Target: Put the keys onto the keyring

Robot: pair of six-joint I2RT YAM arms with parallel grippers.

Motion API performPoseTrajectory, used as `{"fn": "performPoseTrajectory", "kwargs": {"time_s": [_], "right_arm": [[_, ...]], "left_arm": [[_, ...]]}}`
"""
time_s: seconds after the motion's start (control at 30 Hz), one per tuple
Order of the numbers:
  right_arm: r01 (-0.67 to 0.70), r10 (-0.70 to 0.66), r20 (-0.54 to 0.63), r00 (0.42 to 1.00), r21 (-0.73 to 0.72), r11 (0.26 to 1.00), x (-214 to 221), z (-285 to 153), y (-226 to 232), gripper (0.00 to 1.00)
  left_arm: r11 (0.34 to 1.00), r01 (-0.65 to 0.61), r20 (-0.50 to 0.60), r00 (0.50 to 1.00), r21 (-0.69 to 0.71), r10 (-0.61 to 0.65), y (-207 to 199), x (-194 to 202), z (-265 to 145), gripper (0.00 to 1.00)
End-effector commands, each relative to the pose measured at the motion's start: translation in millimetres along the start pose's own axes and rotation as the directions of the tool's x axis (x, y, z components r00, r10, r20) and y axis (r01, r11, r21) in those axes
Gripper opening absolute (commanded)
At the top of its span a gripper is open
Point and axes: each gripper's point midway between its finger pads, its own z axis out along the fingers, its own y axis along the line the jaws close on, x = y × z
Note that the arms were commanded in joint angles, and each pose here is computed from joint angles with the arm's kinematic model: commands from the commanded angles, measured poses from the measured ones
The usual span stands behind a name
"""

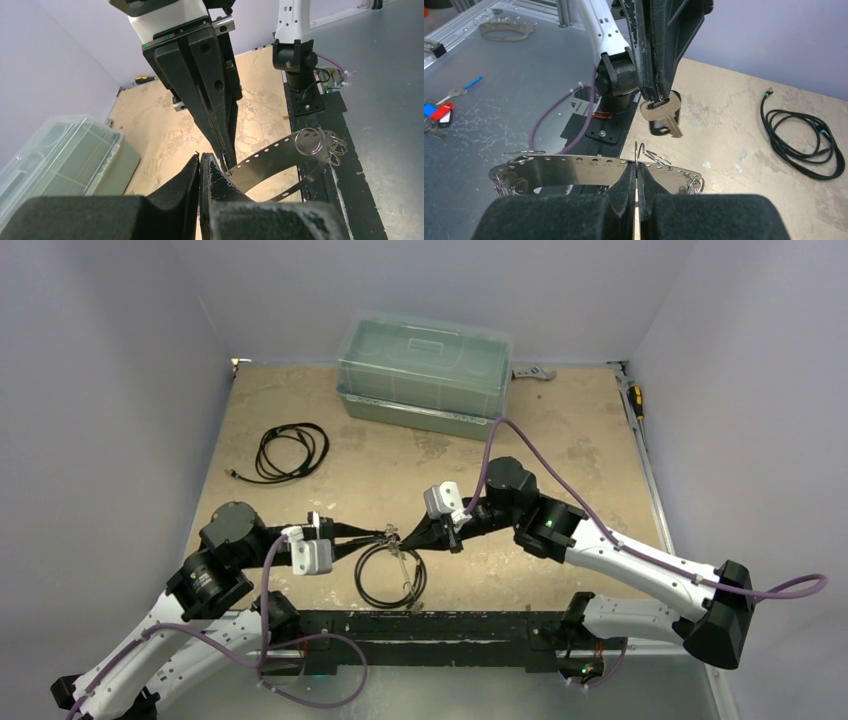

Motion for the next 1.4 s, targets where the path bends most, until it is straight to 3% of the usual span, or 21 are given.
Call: {"fn": "performPoseTrajectory", "kwargs": {"time_s": [0.0, 0.2, 0.43, 0.67, 0.83, 1.0, 1.13, 1.23, 1.3, 1.37], "right_arm": [[0.087, -0.085, 0.072, 0.994, -0.021, 0.996, -38, -3, 4, 0.0], [0.098, -0.095, 0.084, 0.992, -0.031, 0.995, -43, -4, 9, 0.0], [0.101, -0.096, 0.086, 0.992, -0.06, 0.993, -47, -6, 19, 0.0], [0.123, -0.113, 0.108, 0.988, -0.089, 0.988, -57, -12, 32, 0.0], [0.13, -0.123, 0.107, 0.987, -0.062, 0.99, -59, -14, 30, 0.0], [0.122, -0.128, 0.082, 0.988, 0.074, 0.99, -56, -18, 9, 0.0], [0.123, -0.133, 0.087, 0.987, 0.114, 0.986, -55, -21, 6, 0.0], [0.122, -0.137, 0.101, 0.985, 0.144, 0.982, -57, -25, 4, 0.0], [0.118, -0.138, 0.112, 0.984, 0.17, 0.978, -58, -28, 3, 0.0], [0.11, -0.135, 0.121, 0.983, 0.193, 0.975, -59, -31, 1, 0.0]], "left_arm": [[0.998, -0.038, 0.091, 0.995, 0.045, 0.034, -4, -31, -1, 0.0], [0.994, -0.021, 0.113, 0.994, 0.111, 0.009, -13, -38, 0, 0.0], [0.96, 0.0, 0.158, 0.986, 0.281, -0.046, -33, -62, 2, 0.0], [0.956, -0.004, 0.165, 0.985, 0.294, -0.047, -30, -69, 5, 0.0], [0.987, 0.014, 0.164, 0.986, 0.159, -0.041, -7, -66, 9, 0.0], [0.978, 0.102, 0.059, 0.994, -0.185, -0.092, 48, -33, 8, 0.0], [0.871, 0.184, -0.033, 0.974, -0.455, -0.223, 90, 16, 4, 0.0], [0.772, 0.244, -0.078, 0.932, -0.586, -0.354, 107, 60, 6, 0.0], [0.703, 0.269, -0.123, 0.883, -0.658, -0.453, 112, 96, 10, 0.0], [0.633, 0.244, -0.212, 0.804, -0.734, -0.556, 114, 143, 9, 0.0]]}}
